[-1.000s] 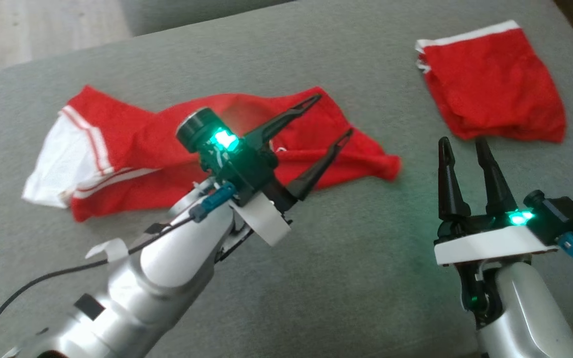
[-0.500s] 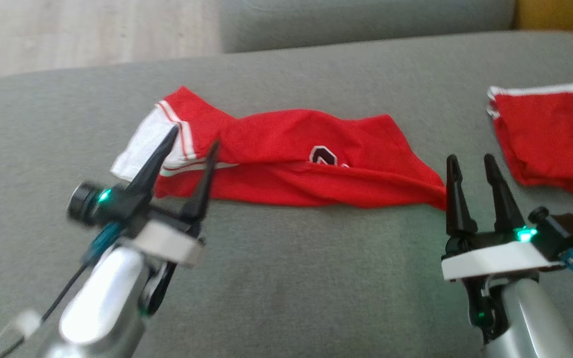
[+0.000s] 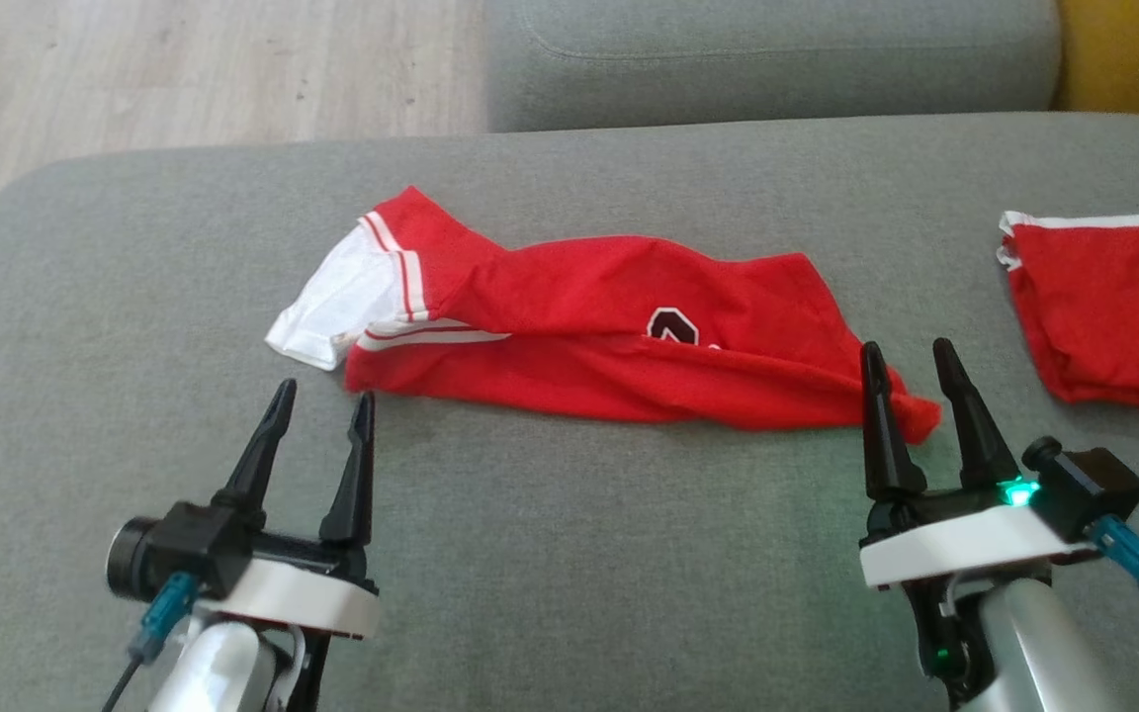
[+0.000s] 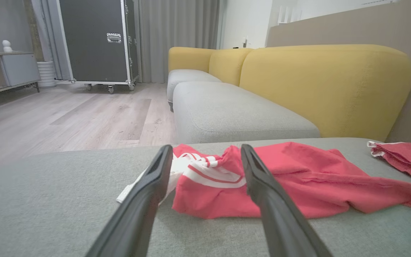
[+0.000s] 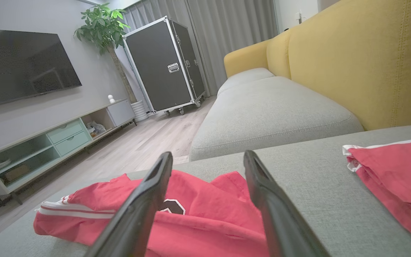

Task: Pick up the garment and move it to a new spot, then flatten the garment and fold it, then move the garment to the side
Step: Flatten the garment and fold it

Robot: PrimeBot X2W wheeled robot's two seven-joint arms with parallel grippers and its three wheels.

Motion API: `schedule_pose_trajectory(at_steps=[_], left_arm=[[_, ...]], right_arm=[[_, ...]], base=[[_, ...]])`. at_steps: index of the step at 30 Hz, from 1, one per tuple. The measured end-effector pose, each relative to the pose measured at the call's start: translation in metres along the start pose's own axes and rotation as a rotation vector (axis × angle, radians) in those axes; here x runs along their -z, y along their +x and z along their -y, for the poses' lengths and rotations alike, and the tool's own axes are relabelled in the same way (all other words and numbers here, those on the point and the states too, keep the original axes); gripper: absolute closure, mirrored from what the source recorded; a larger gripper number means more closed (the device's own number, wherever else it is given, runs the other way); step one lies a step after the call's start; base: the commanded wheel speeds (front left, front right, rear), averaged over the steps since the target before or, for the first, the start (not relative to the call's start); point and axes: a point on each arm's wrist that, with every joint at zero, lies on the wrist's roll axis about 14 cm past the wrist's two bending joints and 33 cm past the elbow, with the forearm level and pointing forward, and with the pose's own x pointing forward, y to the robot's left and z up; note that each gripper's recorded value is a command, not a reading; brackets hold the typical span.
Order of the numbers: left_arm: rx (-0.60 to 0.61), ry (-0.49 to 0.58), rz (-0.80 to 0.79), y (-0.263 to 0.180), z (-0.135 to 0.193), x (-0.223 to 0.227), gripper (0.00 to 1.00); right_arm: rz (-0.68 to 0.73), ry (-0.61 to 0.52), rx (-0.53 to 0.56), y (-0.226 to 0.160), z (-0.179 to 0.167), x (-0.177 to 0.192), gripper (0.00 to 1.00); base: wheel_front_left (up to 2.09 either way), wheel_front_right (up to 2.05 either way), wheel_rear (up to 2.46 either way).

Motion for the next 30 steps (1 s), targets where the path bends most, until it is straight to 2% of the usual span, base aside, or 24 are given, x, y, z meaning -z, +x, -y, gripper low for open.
schedule_pose_trajectory(at_steps=[6,14,22,23,24,30], left_arm=[[0.03,0.032,-0.043,0.011,0.003,0.014,0.0],[0.051,0.119,-0.195,0.049,-0.005,0.043,0.0],[0.081,0.154,-0.288,0.074,-0.008,0.064,0.0],[0.085,0.155,-0.295,0.075,-0.008,0.066,0.32],[0.093,0.158,-0.312,0.075,-0.007,0.069,1.0],[0.166,0.169,-0.331,0.07,0.007,0.074,1.0]], right_arm=[[-0.011,0.0,0.029,-0.003,0.01,0.004,0.0],[-0.049,-0.002,0.072,-0.005,0.025,0.017,0.0],[-0.057,-0.004,0.094,0.001,0.035,0.021,0.0],[-0.056,-0.004,0.096,0.001,0.036,0.02,0.0],[-0.056,-0.004,0.097,0.001,0.037,0.02,0.0],[-0.049,-0.005,0.095,0.001,0.036,0.018,0.0]], base=[[0.0,0.0,0.0],[0.0,0.0,0.0],[0.0,0.0,0.0],[0.0,0.0,0.0],[0.0,0.0,0.0],[0.0,0.0,0.0]])
